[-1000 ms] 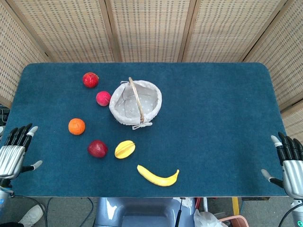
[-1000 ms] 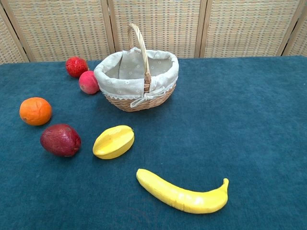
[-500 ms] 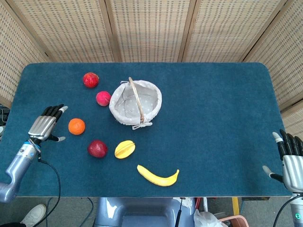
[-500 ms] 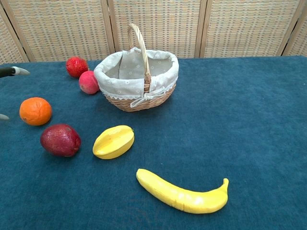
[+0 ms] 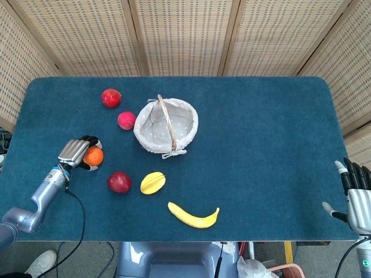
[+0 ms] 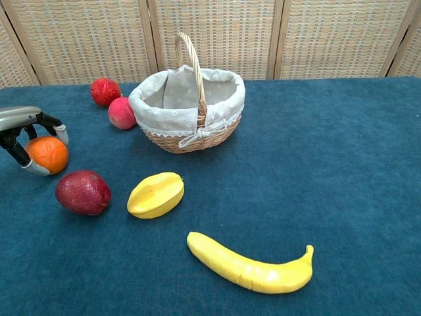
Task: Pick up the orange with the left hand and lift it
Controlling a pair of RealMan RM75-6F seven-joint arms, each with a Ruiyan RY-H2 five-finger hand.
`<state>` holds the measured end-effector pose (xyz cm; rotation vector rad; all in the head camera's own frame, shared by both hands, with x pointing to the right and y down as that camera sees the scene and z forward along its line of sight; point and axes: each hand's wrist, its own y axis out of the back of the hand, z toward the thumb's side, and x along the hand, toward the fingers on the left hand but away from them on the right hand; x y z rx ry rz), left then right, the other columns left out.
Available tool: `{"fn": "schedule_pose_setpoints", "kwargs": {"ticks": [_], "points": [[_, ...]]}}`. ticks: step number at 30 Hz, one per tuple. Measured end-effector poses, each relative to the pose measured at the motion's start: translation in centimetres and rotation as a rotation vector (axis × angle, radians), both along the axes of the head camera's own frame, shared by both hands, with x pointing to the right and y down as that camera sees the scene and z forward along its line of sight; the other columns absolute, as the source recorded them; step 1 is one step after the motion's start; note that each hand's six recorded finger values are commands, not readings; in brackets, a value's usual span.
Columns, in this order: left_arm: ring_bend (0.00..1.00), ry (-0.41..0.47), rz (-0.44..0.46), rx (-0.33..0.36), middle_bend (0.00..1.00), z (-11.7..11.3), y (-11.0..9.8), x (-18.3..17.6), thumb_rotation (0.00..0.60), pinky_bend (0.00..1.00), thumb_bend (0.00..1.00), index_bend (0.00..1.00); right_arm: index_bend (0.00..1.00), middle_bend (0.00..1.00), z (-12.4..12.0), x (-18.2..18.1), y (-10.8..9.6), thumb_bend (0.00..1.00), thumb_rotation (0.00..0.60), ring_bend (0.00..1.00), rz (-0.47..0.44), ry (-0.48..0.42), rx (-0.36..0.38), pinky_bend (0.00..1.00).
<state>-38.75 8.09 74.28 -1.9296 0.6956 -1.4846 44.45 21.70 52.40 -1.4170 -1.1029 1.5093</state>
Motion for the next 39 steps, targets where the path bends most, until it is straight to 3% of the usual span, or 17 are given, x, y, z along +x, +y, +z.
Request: {"fn": "schedule_pose_setpoints", "kwargs": {"ticks": [4,8,14,20,25,33,35,37,39], "points": [[0.41,0.0,-0.014,0.005,0.49,0.4,-0.1,0.1,0.6,0.53,0.14,0.61,0.04,0.0,0.0,0.1,0.0,0.0,0.6,0.0,0.004,-0.003,-0.001,0.0],[0.42,0.038,-0.048,0.049,0.5,-0.4,-0.7,-0.2,0.6,0.54,0.15,0.62,0.04,0.0,-0.1,0.1,0.0,0.0,0.6,0.0,0.004,-0.007,0.0,0.0],[0.42,0.175,-0.079,0.206,0.5,-5.0,-3.3,0.2,0.6,0.54,0.15,0.62,0.04,0.0,-0.1,0.2,-0.1,0.0,0.6,0.0,0.009,-0.011,-0.002,0.0],[0.42,0.377,-0.1,0.342,0.5,-10.6,-6.7,4.3,0.6,0.53,0.15,0.62,0.04,0.0,-0.1,0.3,-0.2,0.0,0.6,0.0,0.012,-0.013,0.0,0.0],[0.42,0.434,-0.112,0.347,0.49,-11.7,-9.5,8.6,0.6,0.53,0.15,0.62,0.04,0.0,0.0,0.5,-0.3,0.0,0.6,0.0,0.019,-0.012,0.001,0.0],[0.42,0.421,-0.118,0.274,0.48,-9.2,-11.3,14.6,0.6,0.53,0.15,0.62,0.04,0.0,0.1,1.0,-0.5,0.0,0.6,0.0,0.041,-0.008,0.001,0.0],[0.41,0.417,-0.125,0.253,0.43,-8.2,-11.3,15.4,0.6,0.51,0.15,0.58,0.04,0.0,0.0,1.4,-0.5,0.0,0.6,0.0,0.053,-0.008,0.003,0.0],[0.28,0.414,-0.133,0.225,0.25,-7.0,-11.2,16.2,0.6,0.39,0.11,0.36,0.04,0.0,0.0,1.6,-0.6,0.0,0.6,0.0,0.061,-0.005,0.004,0.0],[0.07,0.425,-0.14,0.189,0.05,-5.9,-10.8,16.9,0.6,0.19,0.03,0.08,0.04,0.0,0.0,1.8,-0.6,0.0,0.6,0.0,0.065,-0.004,0.002,0.0]]}}
